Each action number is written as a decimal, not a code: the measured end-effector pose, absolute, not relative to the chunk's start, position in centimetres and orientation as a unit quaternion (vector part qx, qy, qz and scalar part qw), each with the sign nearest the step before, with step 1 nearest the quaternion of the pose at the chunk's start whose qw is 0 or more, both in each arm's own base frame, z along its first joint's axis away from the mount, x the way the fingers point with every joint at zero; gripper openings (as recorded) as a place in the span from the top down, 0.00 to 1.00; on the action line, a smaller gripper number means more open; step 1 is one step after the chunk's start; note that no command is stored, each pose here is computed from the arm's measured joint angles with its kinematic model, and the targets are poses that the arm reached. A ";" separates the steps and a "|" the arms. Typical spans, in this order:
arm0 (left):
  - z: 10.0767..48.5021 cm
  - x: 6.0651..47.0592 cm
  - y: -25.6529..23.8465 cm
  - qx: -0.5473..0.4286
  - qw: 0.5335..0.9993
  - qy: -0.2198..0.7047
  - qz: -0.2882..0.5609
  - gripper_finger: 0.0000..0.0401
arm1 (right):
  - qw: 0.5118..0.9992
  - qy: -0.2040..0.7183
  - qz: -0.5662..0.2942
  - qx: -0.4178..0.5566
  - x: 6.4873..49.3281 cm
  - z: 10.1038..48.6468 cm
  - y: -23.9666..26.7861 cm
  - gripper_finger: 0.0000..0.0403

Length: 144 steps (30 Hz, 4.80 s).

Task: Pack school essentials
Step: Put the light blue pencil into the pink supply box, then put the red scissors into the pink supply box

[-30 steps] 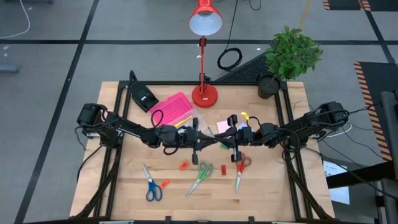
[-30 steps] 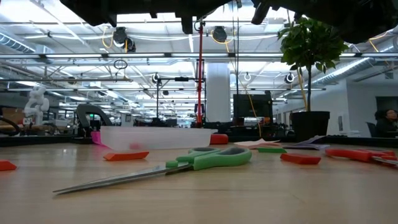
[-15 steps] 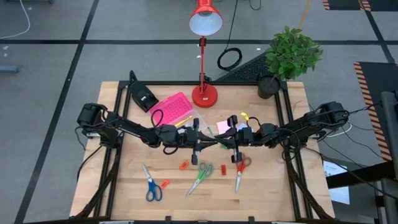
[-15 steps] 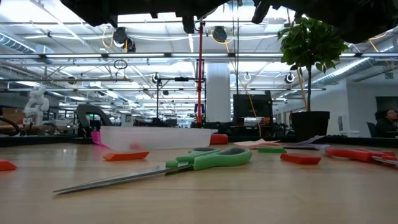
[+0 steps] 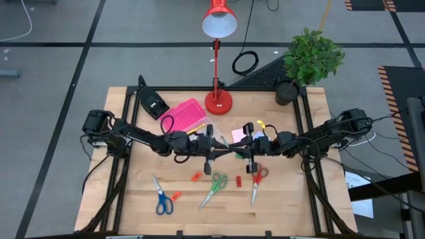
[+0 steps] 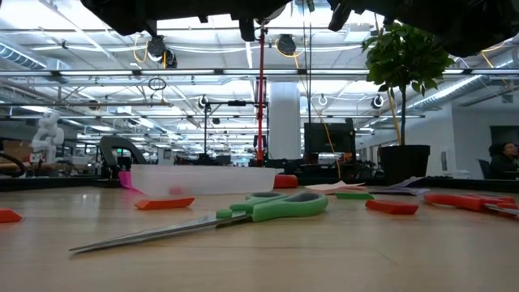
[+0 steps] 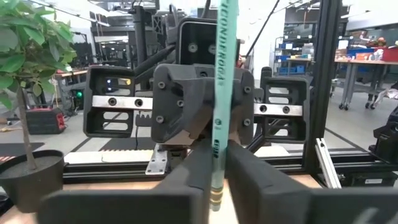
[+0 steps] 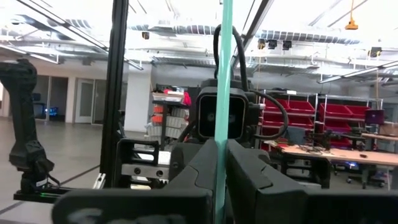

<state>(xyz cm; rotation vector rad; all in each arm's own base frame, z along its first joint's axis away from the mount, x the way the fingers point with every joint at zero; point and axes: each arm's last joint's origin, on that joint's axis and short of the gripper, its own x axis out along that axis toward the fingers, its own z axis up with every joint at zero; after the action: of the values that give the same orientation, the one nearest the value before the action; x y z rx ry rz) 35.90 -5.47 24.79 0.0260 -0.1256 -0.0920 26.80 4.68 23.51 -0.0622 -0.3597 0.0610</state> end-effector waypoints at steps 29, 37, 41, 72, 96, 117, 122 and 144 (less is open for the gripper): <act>30.6 24.9 -2.6 -0.001 0.956 0.266 0.124 0.96 | 0.994 0.020 -0.093 -0.059 23.4 24.4 3.7 0.44; 30.2 26.3 -0.9 -0.014 0.919 0.359 0.163 0.97 | 0.990 0.049 -0.090 -0.091 22.5 24.6 3.5 0.47; 28.3 28.1 0.2 -0.045 0.900 0.401 0.165 0.94 | 0.989 0.062 -0.088 -0.104 22.2 24.6 3.5 0.47; 18.7 31.3 1.8 -0.158 0.774 0.588 0.172 0.91 | 0.980 0.136 -0.081 -0.123 21.6 23.4 3.4 0.47; 18.1 30.6 0.7 -0.178 0.752 0.611 0.169 0.89 | 0.980 0.136 -0.081 -0.123 21.6 23.4 3.4 0.47; 20.7 32.4 1.9 -0.124 0.797 0.567 0.167 0.70 | 0.979 0.147 -0.081 -0.115 21.5 23.1 3.3 0.47; 23.2 33.6 2.6 -0.086 0.825 0.534 0.164 0.71 | 0.978 0.148 -0.082 -0.121 21.5 23.1 3.3 0.47; 27.5 31.4 2.5 -0.003 0.888 0.425 0.175 0.71 | 0.971 0.184 -0.115 -0.101 21.5 22.5 1.7 0.47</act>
<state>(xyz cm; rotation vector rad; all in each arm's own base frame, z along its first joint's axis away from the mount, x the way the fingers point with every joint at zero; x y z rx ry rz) 31.37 2.52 27.48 -0.0066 0.8824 0.3646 21.50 1.73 22.45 -0.2043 0.3724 -0.2322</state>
